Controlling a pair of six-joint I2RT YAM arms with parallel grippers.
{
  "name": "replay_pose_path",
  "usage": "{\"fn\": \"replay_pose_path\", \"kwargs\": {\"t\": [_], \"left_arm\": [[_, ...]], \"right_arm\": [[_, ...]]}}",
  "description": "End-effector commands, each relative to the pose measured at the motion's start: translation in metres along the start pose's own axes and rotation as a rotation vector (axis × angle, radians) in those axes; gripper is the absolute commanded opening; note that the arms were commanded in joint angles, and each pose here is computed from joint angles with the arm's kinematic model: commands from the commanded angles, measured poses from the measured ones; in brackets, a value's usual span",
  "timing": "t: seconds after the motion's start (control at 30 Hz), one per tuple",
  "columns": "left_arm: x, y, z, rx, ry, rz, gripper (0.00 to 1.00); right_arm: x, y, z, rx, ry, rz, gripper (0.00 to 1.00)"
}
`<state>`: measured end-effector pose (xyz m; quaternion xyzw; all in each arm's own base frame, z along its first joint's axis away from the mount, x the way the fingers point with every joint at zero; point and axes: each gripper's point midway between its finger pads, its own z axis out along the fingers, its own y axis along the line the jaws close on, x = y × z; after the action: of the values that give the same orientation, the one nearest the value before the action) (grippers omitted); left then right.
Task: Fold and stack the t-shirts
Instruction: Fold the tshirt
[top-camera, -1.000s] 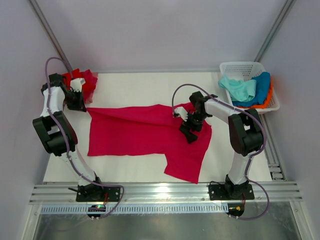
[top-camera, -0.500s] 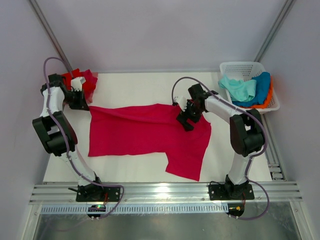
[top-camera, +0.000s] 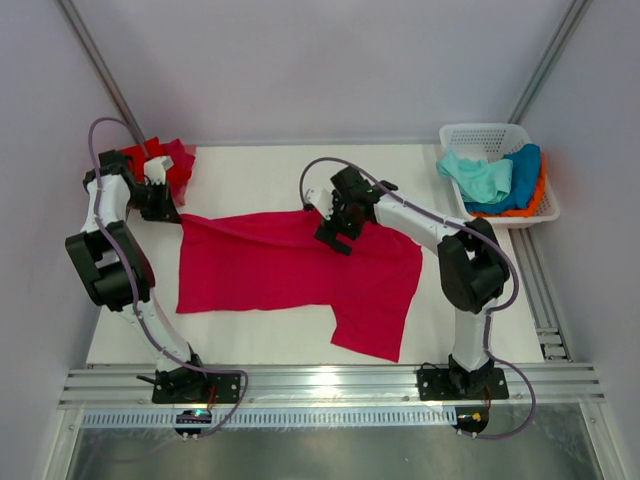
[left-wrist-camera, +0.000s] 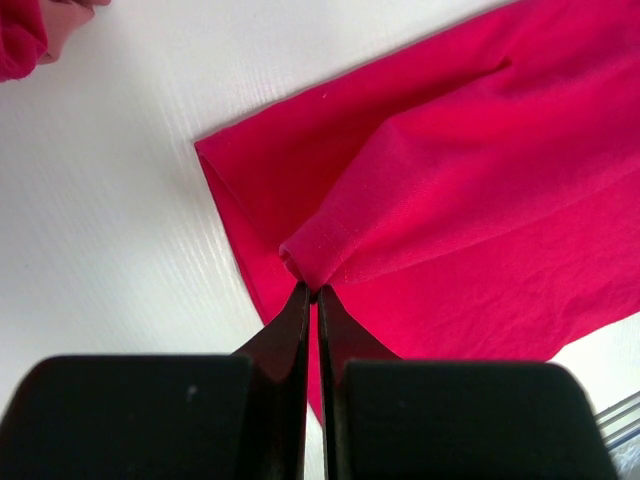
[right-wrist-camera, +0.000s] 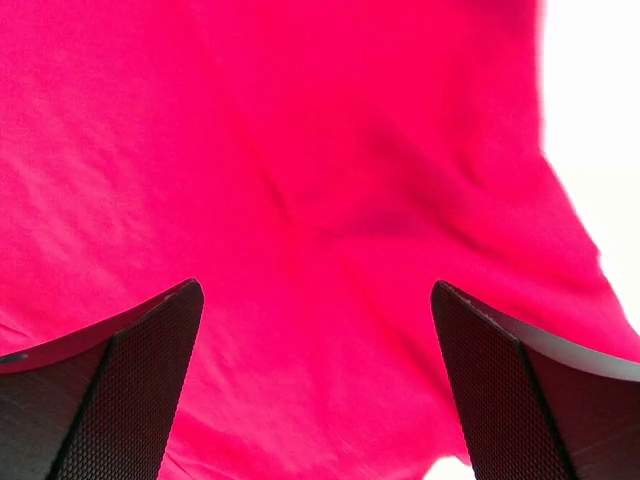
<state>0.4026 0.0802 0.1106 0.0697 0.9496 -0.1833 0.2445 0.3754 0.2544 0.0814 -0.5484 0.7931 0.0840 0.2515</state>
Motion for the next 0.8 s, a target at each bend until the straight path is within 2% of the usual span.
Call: {"fn": "replay_pose_path", "kwargs": {"t": [0.0, 0.13, 0.47, 0.77], "left_arm": [[-0.001, 0.0, 0.0, 0.018, -0.012, -0.012, 0.0], [-0.002, -0.002, -0.004, 0.015, -0.018, -0.002, 0.0], [-0.004, -0.006, -0.009, 0.017, -0.032, 0.004, 0.0], [0.003, -0.004, -0.003, 0.021, -0.012, -0.002, 0.0]], "right_arm": [[-0.008, 0.01, 0.007, 0.017, 0.021, -0.029, 0.99], [0.008, 0.009, 0.019, 0.051, 0.069, -0.02, 0.99], [0.051, -0.025, 0.016, 0.325, 0.151, -0.037, 0.99], [0.059, -0.037, 0.01, 0.38, 0.155, 0.015, 0.99]]}}
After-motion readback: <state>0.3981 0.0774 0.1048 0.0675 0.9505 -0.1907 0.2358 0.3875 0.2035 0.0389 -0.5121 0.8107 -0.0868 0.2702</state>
